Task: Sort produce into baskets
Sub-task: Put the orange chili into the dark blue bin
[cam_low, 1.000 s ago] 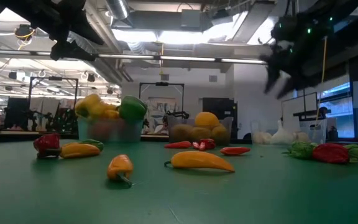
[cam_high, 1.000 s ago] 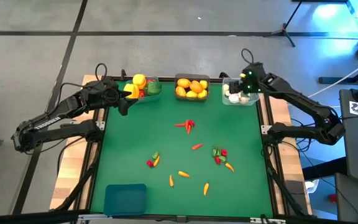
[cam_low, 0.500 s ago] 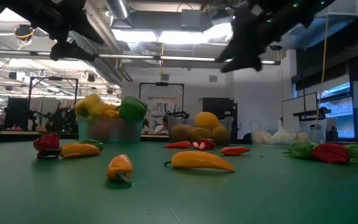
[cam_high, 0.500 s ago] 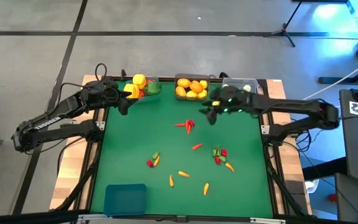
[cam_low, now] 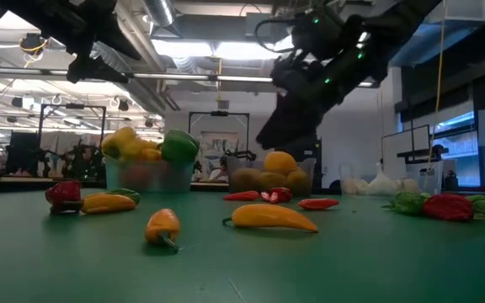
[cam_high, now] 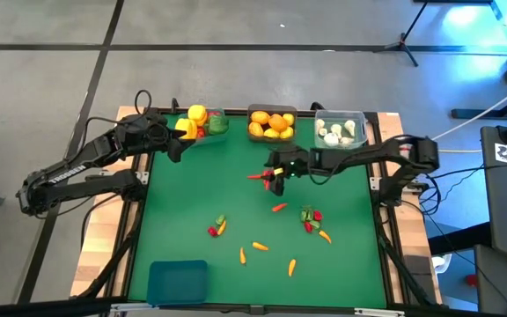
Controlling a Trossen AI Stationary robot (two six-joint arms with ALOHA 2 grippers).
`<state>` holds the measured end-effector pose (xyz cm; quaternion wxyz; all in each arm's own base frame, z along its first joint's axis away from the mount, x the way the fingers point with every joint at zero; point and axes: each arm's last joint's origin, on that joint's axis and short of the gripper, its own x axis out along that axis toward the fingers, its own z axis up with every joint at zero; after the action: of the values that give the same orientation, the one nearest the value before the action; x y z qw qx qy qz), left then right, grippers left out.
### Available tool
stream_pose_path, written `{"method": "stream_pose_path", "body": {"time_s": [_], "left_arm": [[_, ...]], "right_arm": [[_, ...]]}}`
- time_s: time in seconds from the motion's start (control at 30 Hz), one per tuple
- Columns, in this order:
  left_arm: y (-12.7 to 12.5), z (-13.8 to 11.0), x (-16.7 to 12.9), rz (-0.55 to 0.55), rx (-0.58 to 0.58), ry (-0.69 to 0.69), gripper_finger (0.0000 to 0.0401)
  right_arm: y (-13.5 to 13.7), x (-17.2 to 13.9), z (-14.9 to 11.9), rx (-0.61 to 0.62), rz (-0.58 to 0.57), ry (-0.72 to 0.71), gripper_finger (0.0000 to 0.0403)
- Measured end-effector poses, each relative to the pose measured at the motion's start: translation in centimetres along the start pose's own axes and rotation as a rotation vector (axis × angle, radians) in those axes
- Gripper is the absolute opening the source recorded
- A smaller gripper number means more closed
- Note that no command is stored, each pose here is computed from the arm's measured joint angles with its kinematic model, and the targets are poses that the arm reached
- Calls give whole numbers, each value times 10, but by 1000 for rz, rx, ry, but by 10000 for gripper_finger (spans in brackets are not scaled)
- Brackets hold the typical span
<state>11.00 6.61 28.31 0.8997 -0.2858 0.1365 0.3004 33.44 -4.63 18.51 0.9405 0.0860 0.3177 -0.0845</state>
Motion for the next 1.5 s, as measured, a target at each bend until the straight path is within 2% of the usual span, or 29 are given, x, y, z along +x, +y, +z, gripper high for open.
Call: {"method": "stream_pose_path", "body": {"time_s": [0.13,0.2,0.4,0.6,0.83,1.07,1.3,1.4,1.5], "left_arm": [[0,0,0,0,0,0,308],[0,0,0,1,0,0,308],[0,0,0,2,-8,1,308],[0,0,0,3,-10,1,308],[2,-4,0,29,-21,39,308],[4,-7,0,50,-18,67,309],[4,-7,0,51,-15,67,309],[4,-7,0,51,-7,66,309],[4,-7,0,51,-7,66,309]], "right_arm": [[0,20,-7,-12,24,-19,234],[-2,26,-9,-21,-2,-1,234],[-2,43,8,-102,2,-20,234],[0,66,17,-141,12,62,234],[-7,73,6,-170,-40,152,234],[-20,81,-3,-158,-26,202,234],[-19,90,-12,-154,-8,228,234],[-20,90,-13,-154,-19,237,219],[-19,90,-13,-159,-34,241,180]]}}
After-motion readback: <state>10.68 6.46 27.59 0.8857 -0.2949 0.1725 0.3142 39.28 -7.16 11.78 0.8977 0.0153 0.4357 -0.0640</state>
